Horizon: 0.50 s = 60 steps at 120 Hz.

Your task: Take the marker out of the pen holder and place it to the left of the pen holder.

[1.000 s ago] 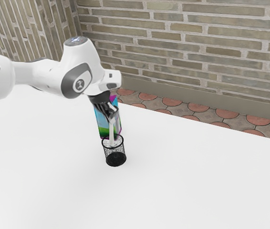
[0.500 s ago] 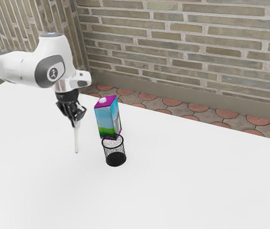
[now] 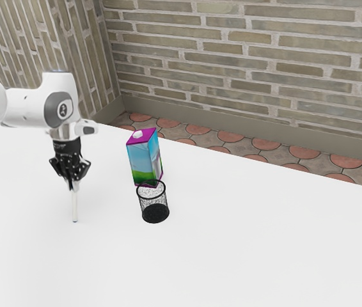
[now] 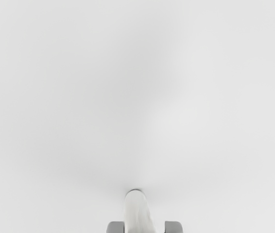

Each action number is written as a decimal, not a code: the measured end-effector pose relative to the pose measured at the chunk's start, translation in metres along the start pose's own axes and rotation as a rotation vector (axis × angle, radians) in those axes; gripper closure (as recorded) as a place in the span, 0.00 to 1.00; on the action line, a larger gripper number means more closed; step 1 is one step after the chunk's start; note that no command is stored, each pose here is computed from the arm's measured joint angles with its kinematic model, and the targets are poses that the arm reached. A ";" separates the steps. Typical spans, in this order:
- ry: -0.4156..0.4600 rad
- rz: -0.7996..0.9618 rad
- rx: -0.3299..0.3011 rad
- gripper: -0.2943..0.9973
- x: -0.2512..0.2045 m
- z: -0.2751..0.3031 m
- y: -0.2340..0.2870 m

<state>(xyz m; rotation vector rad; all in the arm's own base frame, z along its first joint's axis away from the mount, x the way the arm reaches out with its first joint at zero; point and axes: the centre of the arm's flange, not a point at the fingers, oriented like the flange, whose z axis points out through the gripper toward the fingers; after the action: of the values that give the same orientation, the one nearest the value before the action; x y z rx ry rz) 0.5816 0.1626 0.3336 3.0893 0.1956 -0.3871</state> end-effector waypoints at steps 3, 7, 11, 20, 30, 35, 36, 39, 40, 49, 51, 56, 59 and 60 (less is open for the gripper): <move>-0.002 -0.001 -0.003 0.80 0.001 0.001 0.000; -0.003 -0.001 -0.008 0.76 0.002 0.001 0.000; -0.004 0.001 -0.014 0.71 0.002 0.001 0.001; -0.005 0.002 -0.027 0.61 0.003 0.002 0.002; -0.004 -0.002 -0.044 0.51 0.006 0.004 0.001; 0.005 -0.006 -0.056 0.49 0.012 0.003 0.001; 0.009 -0.007 -0.059 0.49 0.014 0.003 0.002; 0.022 -0.009 -0.068 0.48 0.024 0.001 0.003; 0.027 -0.010 -0.071 0.48 0.027 0.000 0.003; 0.051 -0.022 -0.118 0.51 0.047 0.010 0.008; 0.055 -0.025 -0.127 0.53 0.049 0.012 0.008; 0.062 -0.035 -0.147 0.57 0.052 0.016 0.005; 0.066 -0.039 -0.156 0.60 0.053 0.018 0.004; 0.067 -0.040 -0.159 0.61 0.054 0.019 0.003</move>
<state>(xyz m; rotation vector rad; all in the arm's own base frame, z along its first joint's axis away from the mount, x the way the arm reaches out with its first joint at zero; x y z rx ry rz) 0.6289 0.1654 0.3021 2.9476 0.2761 -0.2558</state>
